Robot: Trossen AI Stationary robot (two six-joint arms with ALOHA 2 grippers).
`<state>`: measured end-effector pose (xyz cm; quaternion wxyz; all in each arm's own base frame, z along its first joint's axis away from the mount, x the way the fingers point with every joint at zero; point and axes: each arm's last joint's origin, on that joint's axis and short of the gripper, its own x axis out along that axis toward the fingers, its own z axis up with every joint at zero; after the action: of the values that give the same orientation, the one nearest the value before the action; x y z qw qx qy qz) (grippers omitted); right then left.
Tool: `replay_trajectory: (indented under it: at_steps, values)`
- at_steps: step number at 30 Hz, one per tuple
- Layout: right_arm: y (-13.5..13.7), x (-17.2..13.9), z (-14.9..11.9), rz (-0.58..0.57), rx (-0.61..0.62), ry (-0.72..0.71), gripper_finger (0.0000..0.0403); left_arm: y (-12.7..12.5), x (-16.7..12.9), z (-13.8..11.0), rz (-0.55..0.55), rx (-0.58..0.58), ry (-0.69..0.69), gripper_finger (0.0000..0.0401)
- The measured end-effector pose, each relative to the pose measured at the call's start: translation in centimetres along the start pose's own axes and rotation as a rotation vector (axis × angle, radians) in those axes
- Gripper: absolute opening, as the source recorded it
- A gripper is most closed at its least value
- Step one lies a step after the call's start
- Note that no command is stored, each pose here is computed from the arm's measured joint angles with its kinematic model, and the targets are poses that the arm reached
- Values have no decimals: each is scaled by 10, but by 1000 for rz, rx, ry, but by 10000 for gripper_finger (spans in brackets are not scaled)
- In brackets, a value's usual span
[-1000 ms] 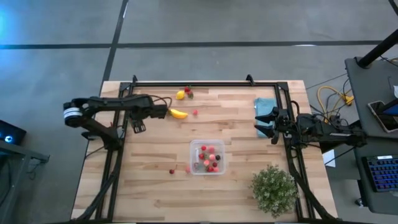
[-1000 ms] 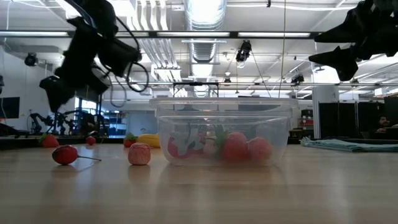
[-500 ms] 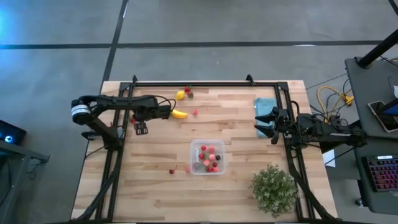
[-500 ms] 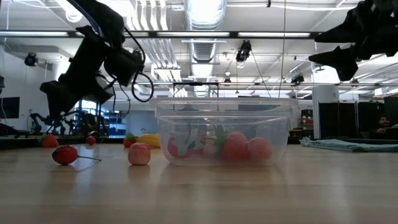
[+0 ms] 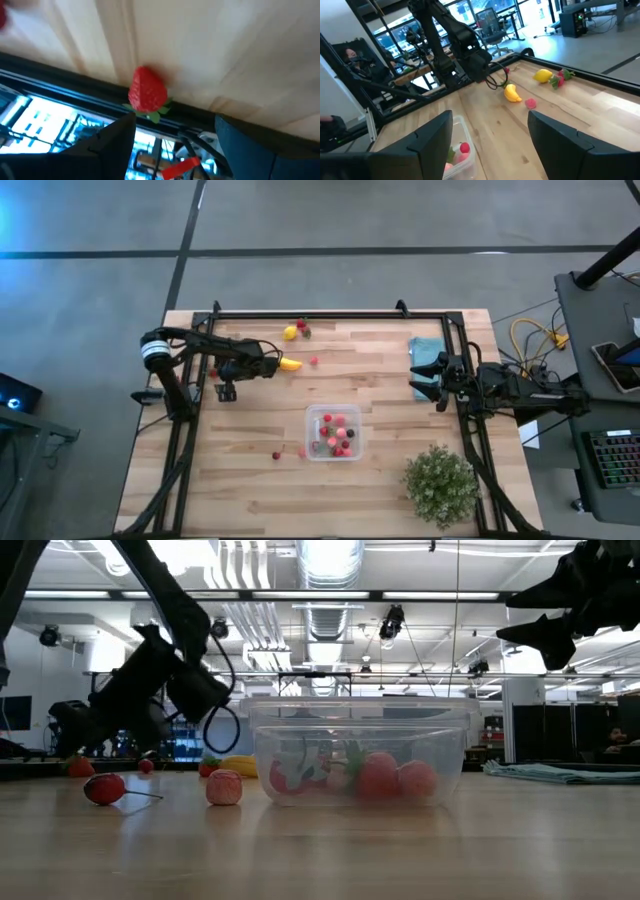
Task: Pick and placing Produce into tupperware
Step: Put the red strawberry into the transparent bin
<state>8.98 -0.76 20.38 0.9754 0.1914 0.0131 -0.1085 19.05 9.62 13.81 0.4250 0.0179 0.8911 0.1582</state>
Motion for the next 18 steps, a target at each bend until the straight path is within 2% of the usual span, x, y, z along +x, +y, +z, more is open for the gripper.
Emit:
replay_trajectory:
  at_steps: [7,14,18]
  values:
    - [0,0,0,0,0,0,247,7,25,-7,-41,-60,-15,258]
    - [0,0,0,-1,0,0,253,18,19,-11,-36,-150,-162,258]
    - [0,0,0,0,0,0,253,19,18,-14,-37,-166,-192,258]
